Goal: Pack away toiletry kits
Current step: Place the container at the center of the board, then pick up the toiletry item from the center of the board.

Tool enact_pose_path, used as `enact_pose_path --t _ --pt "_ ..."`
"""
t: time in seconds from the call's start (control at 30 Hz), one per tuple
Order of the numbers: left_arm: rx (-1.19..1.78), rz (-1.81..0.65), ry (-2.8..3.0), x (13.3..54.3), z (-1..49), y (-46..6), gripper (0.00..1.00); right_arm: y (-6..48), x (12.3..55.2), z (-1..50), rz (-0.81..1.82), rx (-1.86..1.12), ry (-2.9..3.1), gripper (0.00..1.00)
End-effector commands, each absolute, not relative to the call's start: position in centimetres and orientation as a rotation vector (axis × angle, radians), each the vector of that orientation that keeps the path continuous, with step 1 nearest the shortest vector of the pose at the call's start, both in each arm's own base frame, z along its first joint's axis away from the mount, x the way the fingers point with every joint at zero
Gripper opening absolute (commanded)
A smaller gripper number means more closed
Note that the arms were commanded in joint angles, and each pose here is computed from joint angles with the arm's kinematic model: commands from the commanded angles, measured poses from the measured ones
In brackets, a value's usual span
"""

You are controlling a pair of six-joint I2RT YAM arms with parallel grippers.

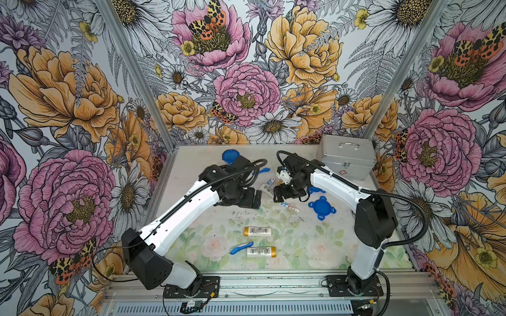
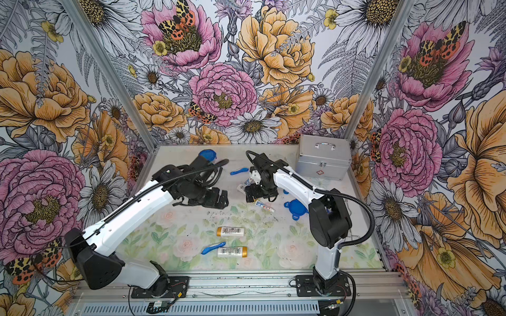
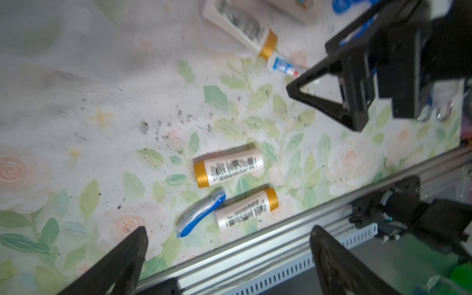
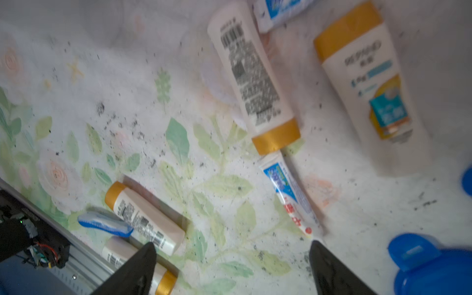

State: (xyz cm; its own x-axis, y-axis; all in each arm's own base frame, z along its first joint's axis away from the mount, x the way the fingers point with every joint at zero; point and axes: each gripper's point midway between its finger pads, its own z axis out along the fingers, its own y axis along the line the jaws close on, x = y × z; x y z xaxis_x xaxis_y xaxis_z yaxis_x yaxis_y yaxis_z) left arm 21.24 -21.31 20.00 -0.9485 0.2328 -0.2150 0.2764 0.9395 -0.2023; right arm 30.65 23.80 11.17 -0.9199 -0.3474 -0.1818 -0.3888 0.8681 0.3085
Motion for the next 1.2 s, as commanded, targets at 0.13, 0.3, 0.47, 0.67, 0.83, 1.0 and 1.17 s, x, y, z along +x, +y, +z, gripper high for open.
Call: enact_pose_path --t 0.13,0.3,0.47,0.67,0.83,1.0,1.17 --pt "0.582 -0.39 2.985 16.4 16.3 -24.6 0.96 21.1 25.2 11.7 0.629 -0.47 2.938 0.96" --pt "0.679 -0.282 2.959 17.0 13.8 -24.7 0.93 19.0 23.5 9.8 0.67 -0.304 2.964 0.97" --pt "0.493 -0.201 3.093 18.5 11.1 -23.7 0.84 17.0 22.7 9.7 0.713 -0.146 2.936 0.97" --pt "0.309 -0.431 3.19 16.4 10.2 -25.7 0.85 15.3 22.1 10.2 0.725 -0.054 2.896 0.98" --pt "-0.046 -0.432 3.183 17.6 9.0 -25.1 0.91 15.4 22.8 11.1 0.744 -0.056 2.867 0.98" --pt "-0.293 -0.489 3.1 19.1 8.3 -25.2 0.99 15.9 23.8 11.8 0.781 -0.082 2.856 0.98" --pt "-0.46 -0.468 3.054 20.3 7.0 -26.2 0.99 16.3 24.6 12.2 0.83 -0.111 2.849 0.98"
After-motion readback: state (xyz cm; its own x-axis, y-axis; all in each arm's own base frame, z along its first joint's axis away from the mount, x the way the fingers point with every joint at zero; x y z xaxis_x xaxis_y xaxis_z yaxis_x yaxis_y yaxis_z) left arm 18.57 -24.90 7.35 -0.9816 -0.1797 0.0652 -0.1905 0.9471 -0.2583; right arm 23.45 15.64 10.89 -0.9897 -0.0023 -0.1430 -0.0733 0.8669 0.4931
